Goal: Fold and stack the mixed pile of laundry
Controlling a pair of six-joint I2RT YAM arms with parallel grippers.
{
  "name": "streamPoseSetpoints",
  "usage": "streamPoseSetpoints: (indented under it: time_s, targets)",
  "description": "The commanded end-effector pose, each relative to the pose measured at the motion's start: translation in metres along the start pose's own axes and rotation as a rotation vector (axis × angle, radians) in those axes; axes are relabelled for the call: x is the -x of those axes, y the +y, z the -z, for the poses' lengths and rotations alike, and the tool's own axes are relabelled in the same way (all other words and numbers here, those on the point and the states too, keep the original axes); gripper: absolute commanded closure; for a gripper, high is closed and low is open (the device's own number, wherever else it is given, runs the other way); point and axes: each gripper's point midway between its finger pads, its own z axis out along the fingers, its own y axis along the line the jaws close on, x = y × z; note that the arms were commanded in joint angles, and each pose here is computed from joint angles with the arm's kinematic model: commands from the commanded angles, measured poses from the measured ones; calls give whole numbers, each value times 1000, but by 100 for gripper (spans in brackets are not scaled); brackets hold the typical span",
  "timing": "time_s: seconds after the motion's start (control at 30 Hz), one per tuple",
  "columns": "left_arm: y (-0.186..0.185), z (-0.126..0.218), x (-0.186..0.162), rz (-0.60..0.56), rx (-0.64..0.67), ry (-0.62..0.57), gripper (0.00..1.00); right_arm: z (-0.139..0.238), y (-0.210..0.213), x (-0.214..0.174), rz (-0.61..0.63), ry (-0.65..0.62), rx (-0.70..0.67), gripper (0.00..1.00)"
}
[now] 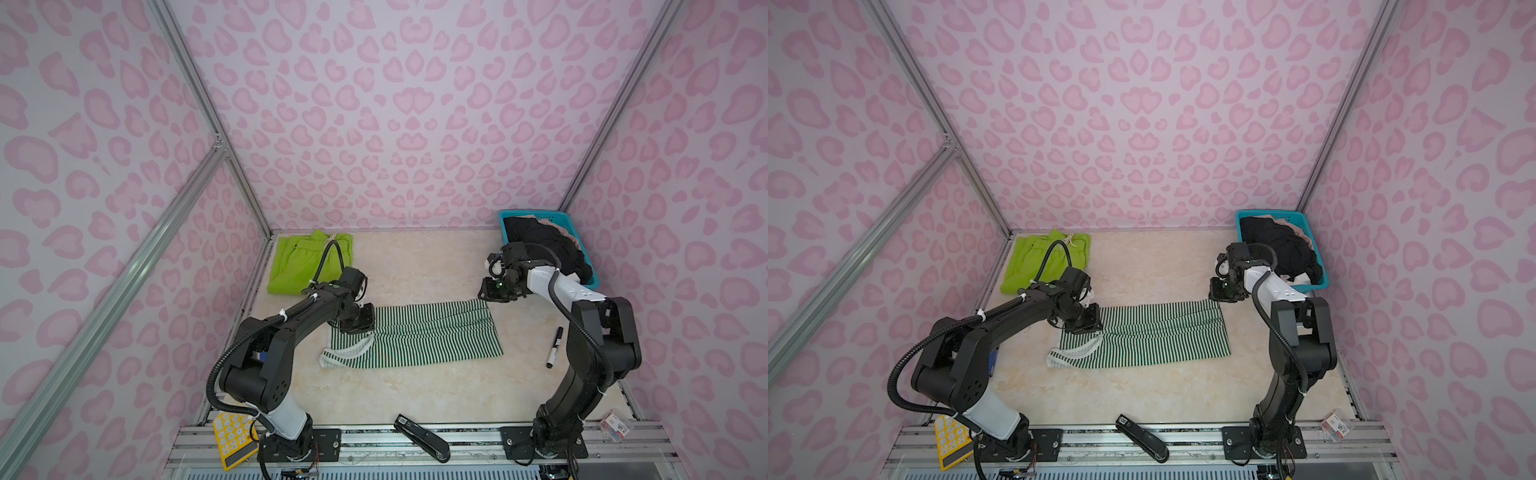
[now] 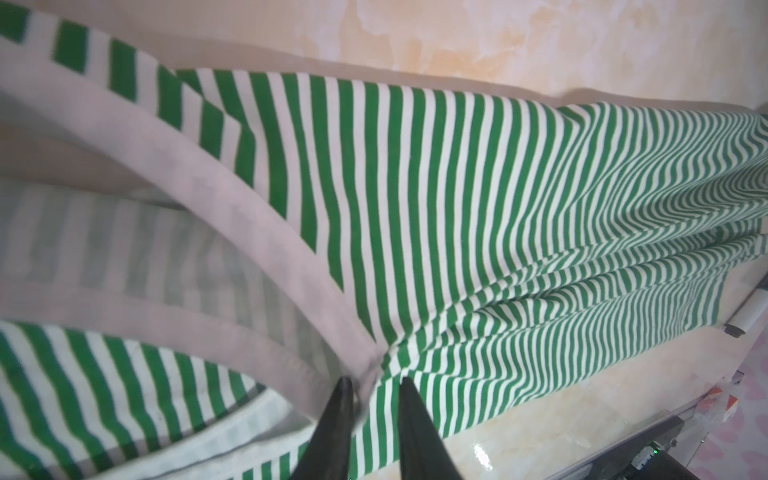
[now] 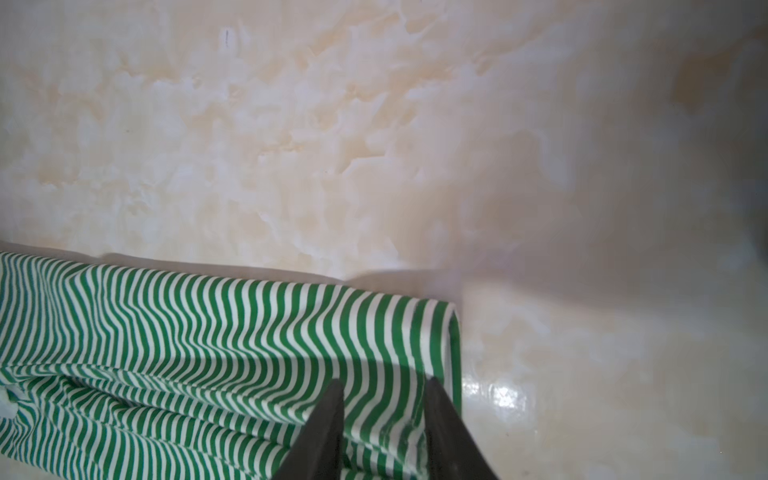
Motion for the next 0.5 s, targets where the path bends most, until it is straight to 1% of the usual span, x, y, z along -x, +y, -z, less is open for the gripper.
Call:
streamPoseSetpoints:
  time_s: [0.0,0.1,0.33,0.47]
  targets:
    - [6,1,-3,13,28,-7,78,-11,1,-16,-29,78,10,71]
    - [7,-1,-3,26,28,-11,80,-12,2,-33,-27,110,1,74]
    - [8,2,2,33,41,-30,82,0,-4,-79,-50,175,-25,82]
    - [8,5,3,38,43,-37,82,9,-7,-92,-54,159,-51,82]
